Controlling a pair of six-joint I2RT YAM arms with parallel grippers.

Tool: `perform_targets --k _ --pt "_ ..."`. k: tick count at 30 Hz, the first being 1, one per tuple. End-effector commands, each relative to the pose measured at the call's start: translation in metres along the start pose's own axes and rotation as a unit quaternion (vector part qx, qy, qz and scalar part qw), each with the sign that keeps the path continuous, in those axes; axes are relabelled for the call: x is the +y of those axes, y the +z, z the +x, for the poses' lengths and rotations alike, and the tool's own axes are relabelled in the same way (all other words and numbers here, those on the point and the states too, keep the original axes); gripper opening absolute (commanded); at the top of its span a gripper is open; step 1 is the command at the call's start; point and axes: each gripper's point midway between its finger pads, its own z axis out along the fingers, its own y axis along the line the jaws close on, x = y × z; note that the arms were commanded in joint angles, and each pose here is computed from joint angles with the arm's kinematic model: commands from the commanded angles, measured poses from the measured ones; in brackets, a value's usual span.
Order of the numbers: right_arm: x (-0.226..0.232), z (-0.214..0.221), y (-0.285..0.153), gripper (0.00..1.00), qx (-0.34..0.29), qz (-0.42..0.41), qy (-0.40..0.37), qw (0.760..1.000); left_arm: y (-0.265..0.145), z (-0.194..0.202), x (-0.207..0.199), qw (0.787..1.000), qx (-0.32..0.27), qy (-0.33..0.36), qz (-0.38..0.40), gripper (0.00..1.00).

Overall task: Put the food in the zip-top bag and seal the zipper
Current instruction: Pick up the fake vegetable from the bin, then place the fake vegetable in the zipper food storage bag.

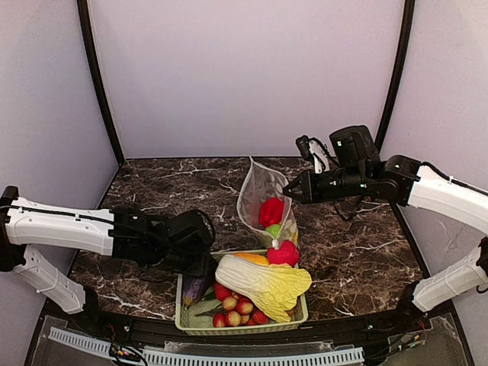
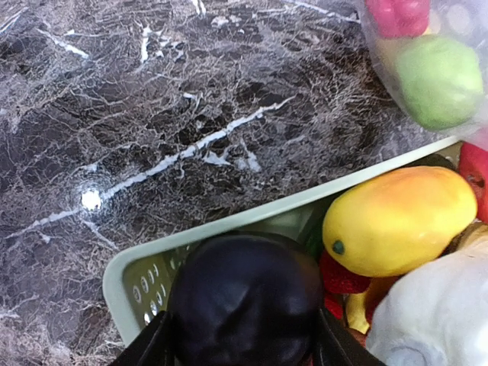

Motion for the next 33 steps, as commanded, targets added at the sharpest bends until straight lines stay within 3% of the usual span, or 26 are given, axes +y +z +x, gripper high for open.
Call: perform_targets --k 1,18,25,33 --pt "0.007 -0.011 -0.007 0.0 -0.023 -0.015 0.003 1.0 -0.02 -0.005 0.025 0.999 -0.025 0.0 -0.024 0.52" --pt "0.02 -0.013 0.003 0.0 -0.008 -0.045 -0.013 0.999 -0.092 -0.046 0.021 0.989 -0.125 -0.003 0.074 0.52" --pt "0.03 -0.013 0.012 0.0 0.003 -0.059 -0.026 0.998 -0.133 -0.079 -0.034 0.965 -0.173 0.032 0.195 0.51" --pt "0.044 -0.014 0.01 0.0 0.0 -0.072 -0.042 0.997 -0.165 -0.123 -0.098 0.943 -0.207 0.055 0.257 0.51"
